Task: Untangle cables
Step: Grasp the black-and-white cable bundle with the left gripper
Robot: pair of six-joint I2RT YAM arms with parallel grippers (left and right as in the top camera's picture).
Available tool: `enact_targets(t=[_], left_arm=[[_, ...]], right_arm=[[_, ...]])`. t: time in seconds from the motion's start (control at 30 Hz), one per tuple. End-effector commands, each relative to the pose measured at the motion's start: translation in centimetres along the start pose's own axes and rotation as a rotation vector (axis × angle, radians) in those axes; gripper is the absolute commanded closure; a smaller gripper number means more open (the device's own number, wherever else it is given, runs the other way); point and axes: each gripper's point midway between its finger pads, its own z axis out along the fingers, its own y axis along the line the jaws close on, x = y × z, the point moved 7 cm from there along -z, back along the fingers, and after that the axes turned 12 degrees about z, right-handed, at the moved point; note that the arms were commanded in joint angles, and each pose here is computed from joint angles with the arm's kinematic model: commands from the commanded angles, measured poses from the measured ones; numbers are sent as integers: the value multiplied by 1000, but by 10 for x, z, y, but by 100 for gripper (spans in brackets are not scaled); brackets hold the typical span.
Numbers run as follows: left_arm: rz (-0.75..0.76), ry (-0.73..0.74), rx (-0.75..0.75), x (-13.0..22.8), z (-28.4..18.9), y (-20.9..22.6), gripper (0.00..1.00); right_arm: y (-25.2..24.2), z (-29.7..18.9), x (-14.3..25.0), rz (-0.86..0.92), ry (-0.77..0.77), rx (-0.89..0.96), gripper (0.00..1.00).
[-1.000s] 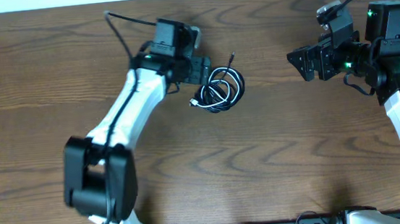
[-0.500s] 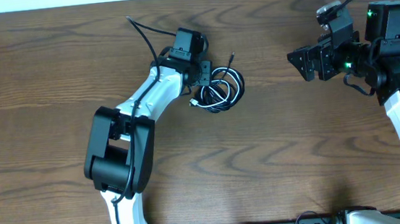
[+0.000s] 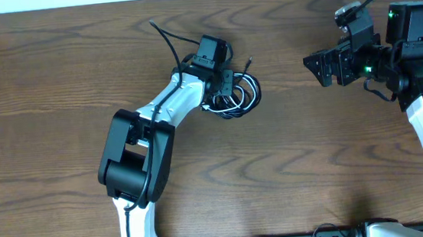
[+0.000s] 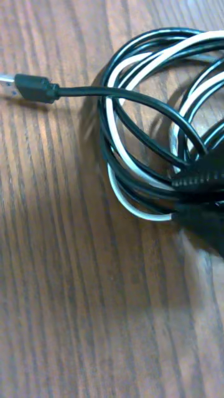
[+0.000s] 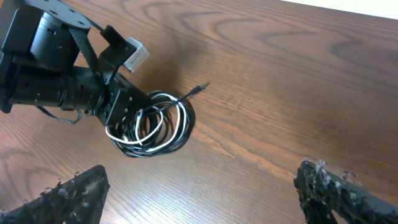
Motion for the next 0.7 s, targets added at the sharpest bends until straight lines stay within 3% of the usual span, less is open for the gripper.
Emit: enact_targets(t=[0.0, 0.17, 0.5, 0.67], left_arm=[[2, 2, -16, -1, 5, 2, 92], [5, -43, 2, -13, -20, -2, 92], [-60, -246, 153, -42, -150, -29, 93], [-97, -249, 230, -39, -171, -37, 93]], right_arm=[[1, 0, 0, 2, 1, 0, 7], [1, 0, 0, 25, 1, -1, 7], [-2, 6, 0, 164, 8, -2, 10], [1, 15, 1, 197, 32, -38, 11]])
